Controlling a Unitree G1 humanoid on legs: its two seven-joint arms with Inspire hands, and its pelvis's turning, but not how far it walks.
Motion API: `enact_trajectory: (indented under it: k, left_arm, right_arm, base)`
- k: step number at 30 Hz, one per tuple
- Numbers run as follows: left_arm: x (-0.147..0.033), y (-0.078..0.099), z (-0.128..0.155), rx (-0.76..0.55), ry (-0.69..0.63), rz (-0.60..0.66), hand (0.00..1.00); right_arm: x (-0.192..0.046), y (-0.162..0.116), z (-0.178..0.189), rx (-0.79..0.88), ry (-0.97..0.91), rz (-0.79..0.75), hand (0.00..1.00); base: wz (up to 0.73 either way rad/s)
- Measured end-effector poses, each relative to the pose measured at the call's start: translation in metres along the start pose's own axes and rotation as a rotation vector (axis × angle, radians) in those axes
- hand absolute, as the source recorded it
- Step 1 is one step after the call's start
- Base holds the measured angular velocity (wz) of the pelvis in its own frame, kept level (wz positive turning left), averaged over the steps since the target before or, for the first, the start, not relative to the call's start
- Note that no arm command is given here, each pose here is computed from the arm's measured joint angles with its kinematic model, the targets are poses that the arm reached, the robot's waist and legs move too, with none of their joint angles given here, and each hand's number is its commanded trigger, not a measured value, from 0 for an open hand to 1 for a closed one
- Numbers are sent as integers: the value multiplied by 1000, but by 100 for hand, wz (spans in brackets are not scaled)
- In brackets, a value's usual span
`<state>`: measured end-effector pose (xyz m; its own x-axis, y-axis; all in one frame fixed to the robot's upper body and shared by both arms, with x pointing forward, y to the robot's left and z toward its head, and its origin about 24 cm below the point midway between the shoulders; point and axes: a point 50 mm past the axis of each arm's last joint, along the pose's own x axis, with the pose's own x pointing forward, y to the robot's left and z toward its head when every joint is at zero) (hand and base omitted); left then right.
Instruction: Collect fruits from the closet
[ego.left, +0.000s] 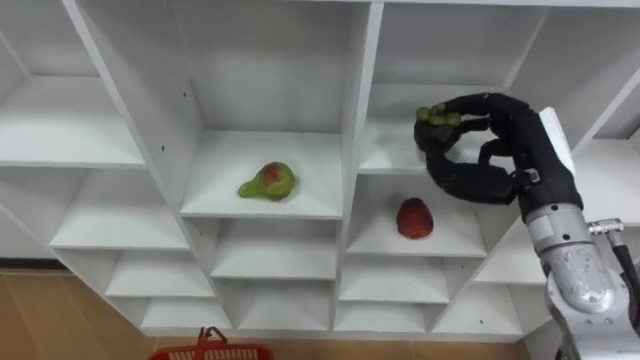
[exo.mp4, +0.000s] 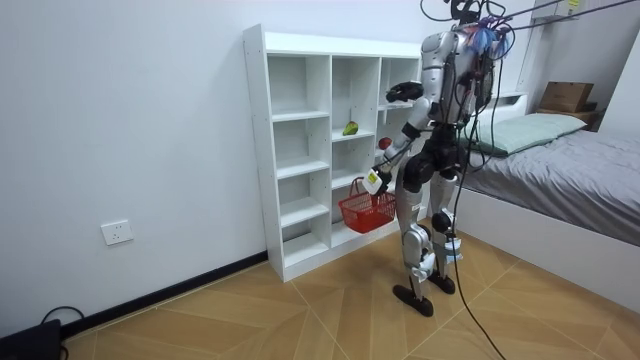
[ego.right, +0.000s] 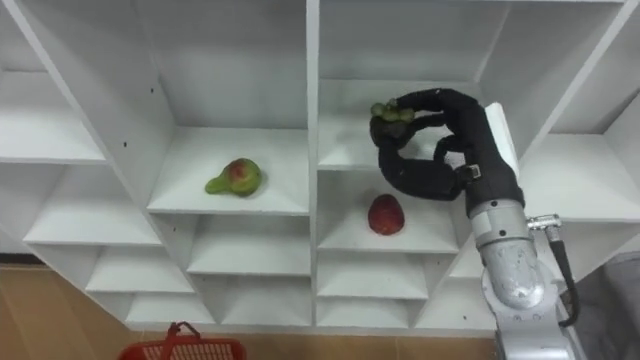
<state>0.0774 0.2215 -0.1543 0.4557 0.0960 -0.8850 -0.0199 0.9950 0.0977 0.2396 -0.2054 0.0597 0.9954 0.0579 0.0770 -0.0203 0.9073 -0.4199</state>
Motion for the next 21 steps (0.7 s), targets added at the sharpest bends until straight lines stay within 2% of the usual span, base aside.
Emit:
enact_trajectory:
  k: [9, 14, 21]
  left_arm:
    - [4, -2, 18, 32, -51, -37, 100]
    - [8, -11, 31, 70, -80, -80, 100]
    - [10, -16, 42, 86, -106, -95, 100]
  right_arm:
    - [-5, 8, 3, -32, -1, 83, 100]
    - [-15, 30, -5, -12, 54, 189, 100]
    - [-27, 44, -19, -5, 131, 230, 100]
  base:
    - [-9]
    - [-6]
    - [-1]
